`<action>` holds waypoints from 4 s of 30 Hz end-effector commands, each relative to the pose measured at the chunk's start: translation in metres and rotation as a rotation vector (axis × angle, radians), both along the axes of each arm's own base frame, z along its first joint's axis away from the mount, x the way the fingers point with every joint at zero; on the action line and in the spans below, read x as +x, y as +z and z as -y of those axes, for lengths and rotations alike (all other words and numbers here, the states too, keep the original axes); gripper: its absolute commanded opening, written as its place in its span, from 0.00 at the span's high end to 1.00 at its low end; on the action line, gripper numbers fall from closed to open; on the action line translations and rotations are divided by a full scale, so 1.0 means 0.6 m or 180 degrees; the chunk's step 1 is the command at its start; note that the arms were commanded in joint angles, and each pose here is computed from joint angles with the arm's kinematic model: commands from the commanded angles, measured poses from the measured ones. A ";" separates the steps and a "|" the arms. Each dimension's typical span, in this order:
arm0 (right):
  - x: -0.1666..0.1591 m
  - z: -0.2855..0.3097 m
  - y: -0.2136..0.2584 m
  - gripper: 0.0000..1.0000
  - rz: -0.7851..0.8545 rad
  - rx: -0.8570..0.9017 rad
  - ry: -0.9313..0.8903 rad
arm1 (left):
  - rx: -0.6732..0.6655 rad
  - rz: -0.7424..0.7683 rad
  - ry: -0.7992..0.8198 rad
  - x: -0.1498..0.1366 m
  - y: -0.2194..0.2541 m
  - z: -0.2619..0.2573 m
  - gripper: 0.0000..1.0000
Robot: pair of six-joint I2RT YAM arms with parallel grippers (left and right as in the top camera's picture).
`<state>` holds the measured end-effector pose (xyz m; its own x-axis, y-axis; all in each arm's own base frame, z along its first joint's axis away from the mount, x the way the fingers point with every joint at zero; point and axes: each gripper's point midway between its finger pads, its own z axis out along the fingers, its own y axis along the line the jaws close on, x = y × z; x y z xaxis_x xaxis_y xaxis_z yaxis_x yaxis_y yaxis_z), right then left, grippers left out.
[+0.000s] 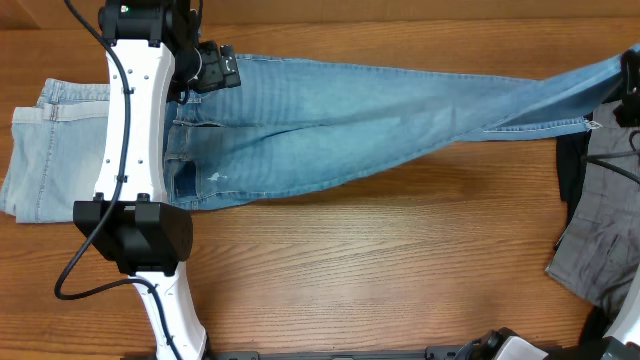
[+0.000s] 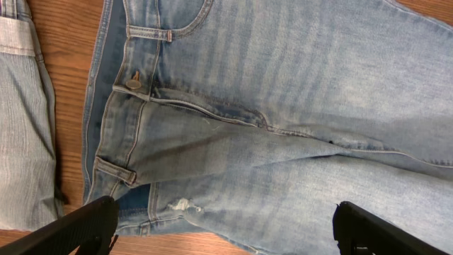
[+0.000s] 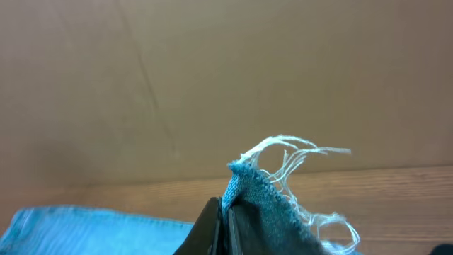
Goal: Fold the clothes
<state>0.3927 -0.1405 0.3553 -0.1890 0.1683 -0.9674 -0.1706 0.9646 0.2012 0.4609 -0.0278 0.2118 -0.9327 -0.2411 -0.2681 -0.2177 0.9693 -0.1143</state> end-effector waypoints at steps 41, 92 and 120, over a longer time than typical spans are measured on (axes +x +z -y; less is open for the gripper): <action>0.011 0.145 -0.398 0.96 -0.1844 -0.0661 -0.0094 | 0.0155 -0.0075 0.0484 -0.007 -0.005 -0.070 0.00; -0.049 0.071 -0.314 0.00 -0.3385 0.1235 -0.1442 | -0.0173 -0.0412 0.1032 -0.099 0.008 -0.240 0.00; -0.015 -0.142 -0.399 0.58 -0.3697 0.0402 -0.0233 | -0.0597 -0.0494 -0.0209 -0.070 -0.287 -0.135 0.71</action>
<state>0.3843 -0.0565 0.1105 -0.9343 0.3097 -0.1763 0.2483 0.9206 0.3014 0.4205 0.0647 0.0341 -0.9681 -0.2392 -0.0750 -0.2180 0.9510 -0.2194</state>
